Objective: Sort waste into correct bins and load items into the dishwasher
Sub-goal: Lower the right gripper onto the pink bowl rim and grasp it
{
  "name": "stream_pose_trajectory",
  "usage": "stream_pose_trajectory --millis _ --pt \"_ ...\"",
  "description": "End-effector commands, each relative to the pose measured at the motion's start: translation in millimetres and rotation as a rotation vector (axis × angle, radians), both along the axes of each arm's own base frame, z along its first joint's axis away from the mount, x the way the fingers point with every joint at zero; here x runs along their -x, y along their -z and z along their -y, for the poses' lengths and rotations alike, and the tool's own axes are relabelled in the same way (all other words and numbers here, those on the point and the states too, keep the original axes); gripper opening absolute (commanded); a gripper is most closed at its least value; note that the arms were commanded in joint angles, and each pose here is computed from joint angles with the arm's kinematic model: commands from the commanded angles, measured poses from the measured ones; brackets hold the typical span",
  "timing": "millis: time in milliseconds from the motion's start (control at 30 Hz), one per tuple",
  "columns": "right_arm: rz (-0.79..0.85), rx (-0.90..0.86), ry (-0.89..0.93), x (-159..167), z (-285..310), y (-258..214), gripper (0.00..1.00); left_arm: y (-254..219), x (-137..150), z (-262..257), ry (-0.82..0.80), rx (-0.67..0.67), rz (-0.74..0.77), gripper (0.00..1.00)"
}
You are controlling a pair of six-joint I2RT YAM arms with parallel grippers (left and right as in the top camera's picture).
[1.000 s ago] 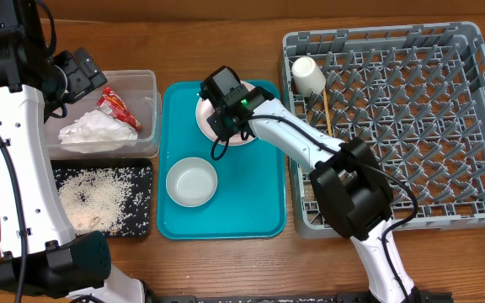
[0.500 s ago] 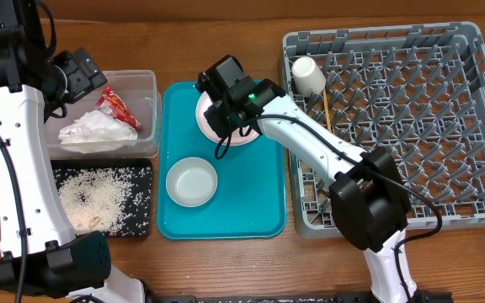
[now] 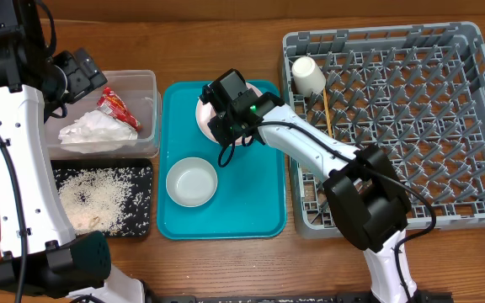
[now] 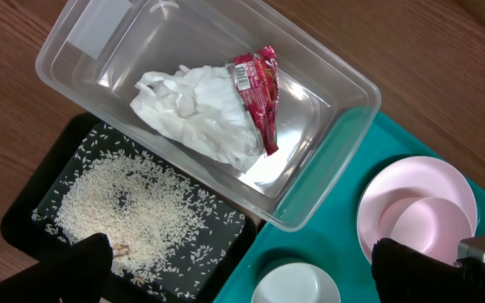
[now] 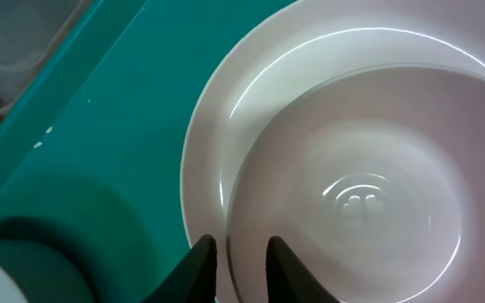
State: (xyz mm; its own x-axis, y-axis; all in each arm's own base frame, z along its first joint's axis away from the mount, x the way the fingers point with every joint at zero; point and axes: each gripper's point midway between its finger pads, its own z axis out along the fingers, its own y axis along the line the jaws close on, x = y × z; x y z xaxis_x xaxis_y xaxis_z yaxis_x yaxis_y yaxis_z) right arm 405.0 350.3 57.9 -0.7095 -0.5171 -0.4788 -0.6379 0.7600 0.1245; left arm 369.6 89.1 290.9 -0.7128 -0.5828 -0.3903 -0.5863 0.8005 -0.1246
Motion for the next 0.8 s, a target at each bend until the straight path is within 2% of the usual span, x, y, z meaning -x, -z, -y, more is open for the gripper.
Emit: stream_pose_trajectory --millis 0,333,400,500,533,667,767 --pt "0.012 -0.019 -0.005 1.2 -1.5 -11.3 0.23 -5.7 1.0 1.0 0.009 -0.003 0.017 1.0" --pt "0.005 -0.007 -0.007 4.6 2.0 -0.6 0.22 -5.7 1.0 1.0 0.009 -0.003 0.017 1.0" --pt "0.006 -0.008 -0.006 4.2 1.9 -0.8 0.17 -5.7 1.0 1.0 0.009 -0.003 0.017 1.0" --pt "0.016 -0.017 -0.005 1.6 0.4 -2.7 0.04 -5.7 1.0 1.0 0.009 -0.003 0.017 1.0" --pt "0.023 -0.022 -0.005 0.2 -0.8 -5.1 0.04 -5.7 1.0 1.0 0.009 -0.003 0.017 1.0" --pt "0.059 -0.06 0.004 -8.1 -7.6 -30.1 0.04 -5.7 1.0 1.0 0.009 -0.003 0.017 1.0" --pt "0.11 -0.102 0.004 -13.3 -11.8 -69.9 0.04 -5.7 1.0 1.1 0.009 -0.003 0.017 1.0"
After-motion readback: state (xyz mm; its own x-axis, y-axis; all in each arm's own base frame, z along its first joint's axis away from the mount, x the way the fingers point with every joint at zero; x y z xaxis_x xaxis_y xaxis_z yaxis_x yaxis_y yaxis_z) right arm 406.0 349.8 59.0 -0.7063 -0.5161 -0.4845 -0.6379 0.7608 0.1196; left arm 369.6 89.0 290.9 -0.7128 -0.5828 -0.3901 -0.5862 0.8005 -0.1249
